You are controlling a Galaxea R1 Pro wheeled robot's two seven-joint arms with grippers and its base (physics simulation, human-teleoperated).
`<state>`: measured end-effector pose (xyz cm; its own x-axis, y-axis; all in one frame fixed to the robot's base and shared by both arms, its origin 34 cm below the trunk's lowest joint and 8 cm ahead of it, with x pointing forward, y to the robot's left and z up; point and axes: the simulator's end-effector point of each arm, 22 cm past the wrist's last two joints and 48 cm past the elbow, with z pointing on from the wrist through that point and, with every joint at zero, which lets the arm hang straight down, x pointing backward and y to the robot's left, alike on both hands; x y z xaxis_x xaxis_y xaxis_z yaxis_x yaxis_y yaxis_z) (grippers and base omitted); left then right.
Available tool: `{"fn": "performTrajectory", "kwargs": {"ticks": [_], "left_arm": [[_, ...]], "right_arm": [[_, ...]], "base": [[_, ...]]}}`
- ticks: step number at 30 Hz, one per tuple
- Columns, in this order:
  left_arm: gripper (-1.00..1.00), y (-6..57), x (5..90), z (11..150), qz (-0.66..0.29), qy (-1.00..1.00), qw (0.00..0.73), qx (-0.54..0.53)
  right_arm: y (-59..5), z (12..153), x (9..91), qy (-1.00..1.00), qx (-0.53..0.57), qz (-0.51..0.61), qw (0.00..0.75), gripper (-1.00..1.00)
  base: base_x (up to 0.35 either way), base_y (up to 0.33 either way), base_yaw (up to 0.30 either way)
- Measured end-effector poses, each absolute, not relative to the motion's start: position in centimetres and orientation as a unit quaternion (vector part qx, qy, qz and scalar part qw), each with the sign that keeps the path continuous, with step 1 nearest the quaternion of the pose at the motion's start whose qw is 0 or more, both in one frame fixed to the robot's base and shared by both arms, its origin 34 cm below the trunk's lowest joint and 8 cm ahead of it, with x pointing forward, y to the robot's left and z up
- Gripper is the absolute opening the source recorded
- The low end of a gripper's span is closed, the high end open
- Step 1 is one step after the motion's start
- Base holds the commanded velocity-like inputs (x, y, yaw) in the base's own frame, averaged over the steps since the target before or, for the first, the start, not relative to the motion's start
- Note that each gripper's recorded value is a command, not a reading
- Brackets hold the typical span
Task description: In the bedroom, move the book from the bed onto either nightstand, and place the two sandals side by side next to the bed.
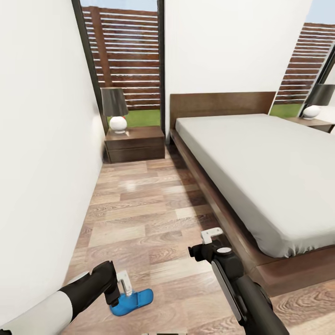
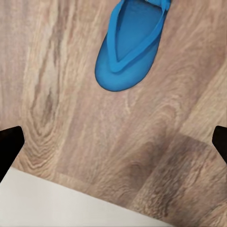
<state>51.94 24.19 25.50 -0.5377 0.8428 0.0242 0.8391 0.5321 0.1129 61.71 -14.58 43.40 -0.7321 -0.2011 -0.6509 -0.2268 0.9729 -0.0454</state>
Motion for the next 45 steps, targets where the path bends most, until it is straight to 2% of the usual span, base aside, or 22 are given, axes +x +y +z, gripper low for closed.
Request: {"fn": "performTrajectory", "kwargs": {"ticks": [21, 32, 45], "left_arm": [[1.0, 24.0, 51.9, 25.5, 0.054, 0.875, 0.017, 0.481], [1.0, 23.3, 51.9, 25.5, 0.052, 0.874, 0.018, 0.482], [1.0, 23.2, 51.9, 25.5, 0.049, 0.875, 0.019, 0.482]], "right_arm": [[-14.6, 43.3, 61.7, 0.931, -0.115, 0.018, 0.346, 1.0], [-14.6, 43.3, 61.7, 0.931, -0.115, 0.018, 0.346, 1.0], [-14.6, 43.2, 61.7, 0.931, -0.115, 0.017, 0.345, 1.0]], "base": [[0.048, 0.025, 0.0], [0.235, 0.0, 0.0], [0.036, 0.0, 0.0]]}}
